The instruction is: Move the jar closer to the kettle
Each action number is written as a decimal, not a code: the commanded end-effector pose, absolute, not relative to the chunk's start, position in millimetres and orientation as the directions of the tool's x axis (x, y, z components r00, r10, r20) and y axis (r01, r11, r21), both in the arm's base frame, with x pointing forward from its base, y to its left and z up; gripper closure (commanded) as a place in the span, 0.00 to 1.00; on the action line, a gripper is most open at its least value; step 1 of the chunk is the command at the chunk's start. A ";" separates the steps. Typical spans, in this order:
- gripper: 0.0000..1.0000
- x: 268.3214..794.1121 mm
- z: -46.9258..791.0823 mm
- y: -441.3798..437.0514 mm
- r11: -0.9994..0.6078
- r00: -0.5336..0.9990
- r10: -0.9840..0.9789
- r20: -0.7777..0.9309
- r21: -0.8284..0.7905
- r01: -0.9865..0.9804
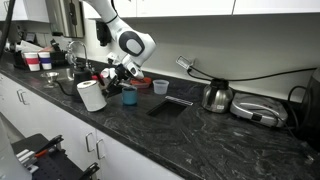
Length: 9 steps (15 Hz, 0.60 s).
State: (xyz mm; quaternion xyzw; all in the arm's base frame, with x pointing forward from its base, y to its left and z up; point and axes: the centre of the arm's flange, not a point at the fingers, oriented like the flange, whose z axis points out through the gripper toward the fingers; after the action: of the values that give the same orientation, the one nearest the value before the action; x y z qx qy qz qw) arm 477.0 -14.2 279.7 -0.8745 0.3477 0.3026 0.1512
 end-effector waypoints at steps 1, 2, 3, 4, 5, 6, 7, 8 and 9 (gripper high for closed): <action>0.94 486.9 278.8 -12.6 -0.739 0.584 -0.483 -0.652 -0.053 -0.671; 0.94 488.3 278.0 -11.0 -0.741 0.585 -0.480 -0.654 -0.053 -0.669; 0.94 489.3 277.4 -9.7 -0.744 0.585 -0.479 -0.654 -0.052 -0.666; 0.94 490.3 276.9 -7.9 -0.745 0.585 -0.478 -0.655 -0.050 -0.665; 0.84 491.4 276.4 -6.4 -0.745 0.585 -0.479 -0.655 -0.049 -0.665; 0.53 493.4 276.1 -5.3 -0.738 0.590 -0.491 -0.641 -0.054 -0.672; 0.51 495.3 277.0 -4.2 -0.730 0.589 -0.497 -0.637 -0.060 -0.681; 0.46 497.4 278.3 -3.7 -0.727 0.592 -0.500 -0.632 -0.065 -0.684; 0.38 499.0 279.4 -4.0 -0.726 0.595 -0.501 -0.628 -0.069 -0.684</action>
State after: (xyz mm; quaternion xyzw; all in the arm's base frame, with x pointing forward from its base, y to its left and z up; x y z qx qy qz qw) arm 490.6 -5.3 276.9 -0.8786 0.3368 0.3036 0.1498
